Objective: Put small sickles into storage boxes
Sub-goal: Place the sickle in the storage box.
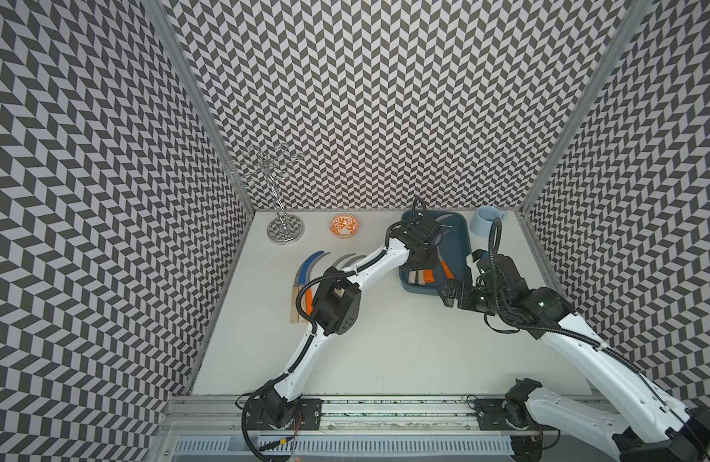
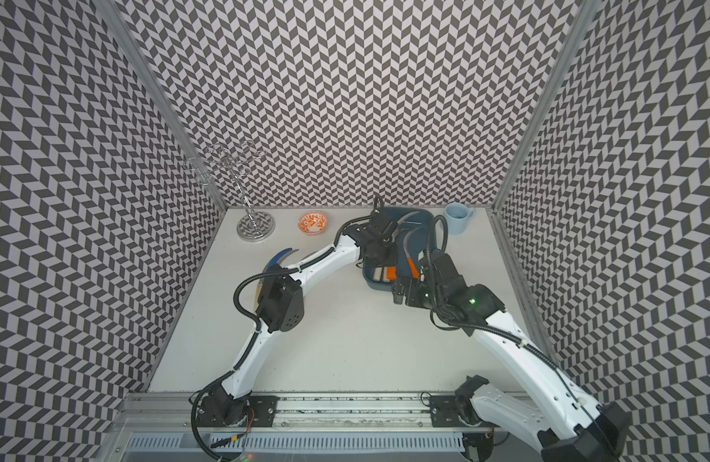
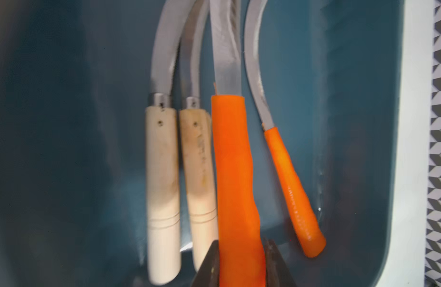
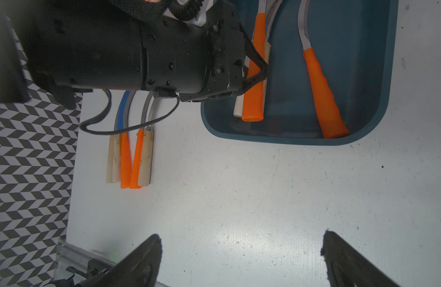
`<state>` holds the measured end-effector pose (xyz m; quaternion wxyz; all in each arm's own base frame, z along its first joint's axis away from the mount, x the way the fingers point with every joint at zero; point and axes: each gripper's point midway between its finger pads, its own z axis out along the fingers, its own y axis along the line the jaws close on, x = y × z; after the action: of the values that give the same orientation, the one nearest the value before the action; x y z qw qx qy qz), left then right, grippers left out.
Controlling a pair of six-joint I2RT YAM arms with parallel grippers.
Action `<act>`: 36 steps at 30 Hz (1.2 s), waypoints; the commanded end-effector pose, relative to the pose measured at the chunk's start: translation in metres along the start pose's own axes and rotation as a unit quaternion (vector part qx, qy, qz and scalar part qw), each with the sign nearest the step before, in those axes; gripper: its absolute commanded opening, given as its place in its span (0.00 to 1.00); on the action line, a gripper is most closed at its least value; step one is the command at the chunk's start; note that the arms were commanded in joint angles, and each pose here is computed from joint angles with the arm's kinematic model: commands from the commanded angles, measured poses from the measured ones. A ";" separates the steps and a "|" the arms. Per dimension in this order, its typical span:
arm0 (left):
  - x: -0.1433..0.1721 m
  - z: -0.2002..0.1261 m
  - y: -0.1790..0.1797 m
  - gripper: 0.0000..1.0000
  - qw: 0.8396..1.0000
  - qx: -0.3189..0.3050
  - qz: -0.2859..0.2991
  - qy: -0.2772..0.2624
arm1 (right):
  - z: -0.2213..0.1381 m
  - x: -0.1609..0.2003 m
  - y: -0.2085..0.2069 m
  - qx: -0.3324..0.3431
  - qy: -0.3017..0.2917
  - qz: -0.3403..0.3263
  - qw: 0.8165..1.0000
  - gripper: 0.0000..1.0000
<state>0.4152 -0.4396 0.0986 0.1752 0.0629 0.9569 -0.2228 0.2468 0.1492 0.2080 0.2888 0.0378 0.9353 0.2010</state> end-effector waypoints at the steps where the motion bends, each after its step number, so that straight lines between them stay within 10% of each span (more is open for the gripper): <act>1: -0.010 0.009 -0.029 0.02 0.998 0.053 0.007 -0.022 | -0.001 -0.003 0.000 -0.008 -0.010 -0.004 1.000 1.00; 17: -0.002 0.035 -0.034 0.40 0.997 0.071 0.012 -0.009 | 0.001 -0.005 -0.005 -0.004 -0.009 0.000 1.000 1.00; 25: -0.025 -0.004 -0.050 0.67 0.994 0.099 0.009 -0.043 | 0.000 -0.013 -0.003 -0.005 -0.016 -0.004 1.000 1.00; 29: -0.038 -0.031 -0.051 0.98 0.993 0.102 0.007 -0.062 | -0.001 -0.016 0.002 -0.015 -0.019 -0.006 1.000 1.00; 36: -0.051 -0.075 -0.039 1.00 0.992 0.094 -0.001 -0.082 | -0.008 -0.027 0.023 -0.061 -0.036 -0.023 0.997 1.00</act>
<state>0.4282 -0.4606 0.1677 0.2257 0.0686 0.9188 -0.3166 0.2514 0.1503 0.2101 0.2905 0.0248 0.9317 0.2168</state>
